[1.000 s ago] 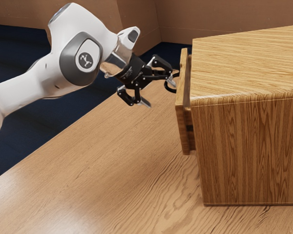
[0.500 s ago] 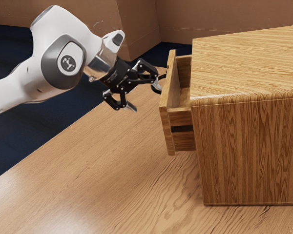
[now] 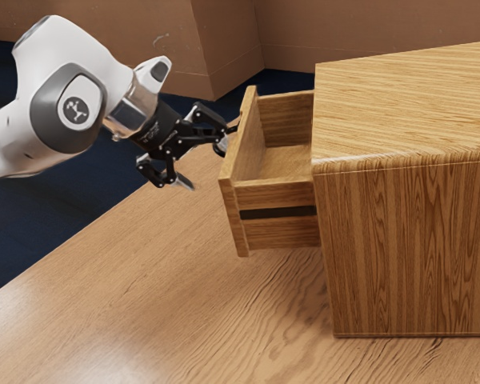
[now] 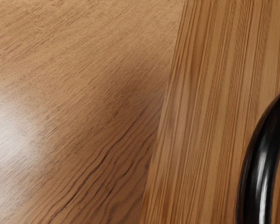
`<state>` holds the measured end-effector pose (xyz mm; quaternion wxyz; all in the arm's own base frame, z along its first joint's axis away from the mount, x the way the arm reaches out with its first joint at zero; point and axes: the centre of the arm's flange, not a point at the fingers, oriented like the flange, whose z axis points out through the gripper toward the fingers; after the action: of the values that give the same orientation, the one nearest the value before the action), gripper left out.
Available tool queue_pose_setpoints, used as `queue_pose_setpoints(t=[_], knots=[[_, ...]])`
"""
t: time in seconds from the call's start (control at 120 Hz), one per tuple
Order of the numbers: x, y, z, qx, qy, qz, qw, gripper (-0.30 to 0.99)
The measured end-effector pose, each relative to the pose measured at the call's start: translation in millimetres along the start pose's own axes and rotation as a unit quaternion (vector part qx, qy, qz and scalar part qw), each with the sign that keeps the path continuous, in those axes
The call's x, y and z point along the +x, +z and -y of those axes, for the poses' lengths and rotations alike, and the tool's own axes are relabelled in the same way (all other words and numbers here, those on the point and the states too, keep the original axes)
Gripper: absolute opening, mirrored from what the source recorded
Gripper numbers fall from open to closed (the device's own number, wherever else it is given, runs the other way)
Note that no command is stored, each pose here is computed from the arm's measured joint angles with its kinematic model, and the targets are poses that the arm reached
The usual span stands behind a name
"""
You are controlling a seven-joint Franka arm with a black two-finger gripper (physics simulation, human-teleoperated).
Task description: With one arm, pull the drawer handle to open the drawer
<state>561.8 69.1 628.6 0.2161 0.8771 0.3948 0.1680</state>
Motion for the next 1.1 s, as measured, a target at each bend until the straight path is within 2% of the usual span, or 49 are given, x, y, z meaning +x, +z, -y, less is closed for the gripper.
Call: queue_pose_setpoints(t=[0.517, 1.1], knots=[[8, -31, 43, 0.011, -0.022, -0.017, 1.0, 0.69], [15, -49, 78, 0.015, -0.044, -0.021, 0.999, 0.69]])
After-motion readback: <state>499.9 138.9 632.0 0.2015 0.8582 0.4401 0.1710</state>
